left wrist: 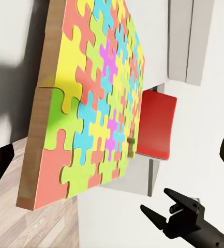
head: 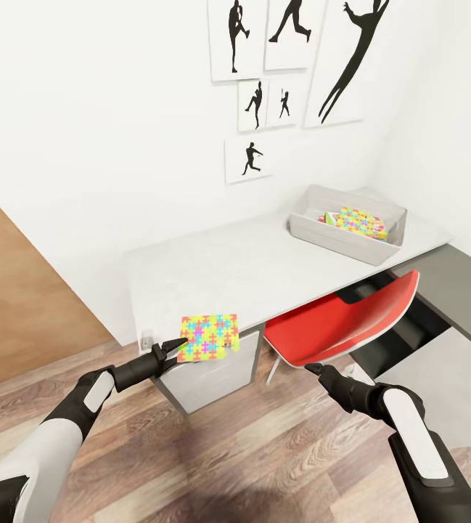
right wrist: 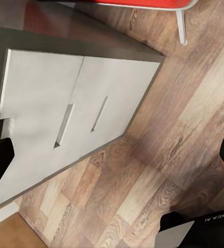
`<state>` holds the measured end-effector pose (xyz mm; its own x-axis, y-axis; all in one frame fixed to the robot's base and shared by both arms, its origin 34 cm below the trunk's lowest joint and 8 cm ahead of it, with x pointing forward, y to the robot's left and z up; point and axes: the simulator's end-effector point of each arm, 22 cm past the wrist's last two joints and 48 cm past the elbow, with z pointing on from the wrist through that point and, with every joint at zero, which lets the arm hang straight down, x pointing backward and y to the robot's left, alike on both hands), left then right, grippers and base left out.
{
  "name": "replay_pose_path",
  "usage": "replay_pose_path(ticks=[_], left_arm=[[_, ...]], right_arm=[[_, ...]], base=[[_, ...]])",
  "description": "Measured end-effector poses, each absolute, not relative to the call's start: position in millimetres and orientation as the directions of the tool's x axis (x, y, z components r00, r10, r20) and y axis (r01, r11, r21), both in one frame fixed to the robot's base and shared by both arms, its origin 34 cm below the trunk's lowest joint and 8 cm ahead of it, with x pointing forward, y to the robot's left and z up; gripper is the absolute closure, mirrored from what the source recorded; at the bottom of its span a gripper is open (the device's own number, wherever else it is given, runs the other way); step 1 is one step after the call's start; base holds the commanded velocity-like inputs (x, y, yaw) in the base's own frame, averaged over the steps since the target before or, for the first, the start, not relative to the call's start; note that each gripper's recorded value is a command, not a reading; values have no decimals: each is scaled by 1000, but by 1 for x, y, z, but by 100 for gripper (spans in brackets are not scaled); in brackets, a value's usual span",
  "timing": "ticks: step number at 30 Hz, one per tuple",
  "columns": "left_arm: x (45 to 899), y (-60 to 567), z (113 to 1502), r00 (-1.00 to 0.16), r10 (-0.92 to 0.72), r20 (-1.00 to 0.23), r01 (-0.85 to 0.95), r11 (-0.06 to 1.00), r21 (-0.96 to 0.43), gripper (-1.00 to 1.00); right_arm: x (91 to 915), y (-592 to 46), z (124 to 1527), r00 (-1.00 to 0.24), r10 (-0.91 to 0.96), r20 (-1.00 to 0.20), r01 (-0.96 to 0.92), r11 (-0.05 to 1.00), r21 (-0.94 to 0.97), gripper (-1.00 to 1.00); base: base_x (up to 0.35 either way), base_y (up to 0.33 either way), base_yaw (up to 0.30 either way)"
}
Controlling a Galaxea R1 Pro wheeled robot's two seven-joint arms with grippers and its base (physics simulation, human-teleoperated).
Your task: Put all the toys in the child's room - the three board games (two on the bed and one on the table), the two jigsaw puzzles on the table, and the tennis ball on the table - inside the toy box on the table in the child's room.
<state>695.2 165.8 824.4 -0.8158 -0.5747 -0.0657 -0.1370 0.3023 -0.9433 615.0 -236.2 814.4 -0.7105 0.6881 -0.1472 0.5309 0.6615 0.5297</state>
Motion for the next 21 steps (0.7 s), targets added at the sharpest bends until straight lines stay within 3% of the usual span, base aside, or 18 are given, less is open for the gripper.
replay_pose_path(ticks=[21], left_arm=[[699,168,828,-805,-590,-61,-137,286,-948,-100]], right_arm=[[615,-236,814,-711,688,-147,531,662,530,-100]], base=[[0,-56,0]])
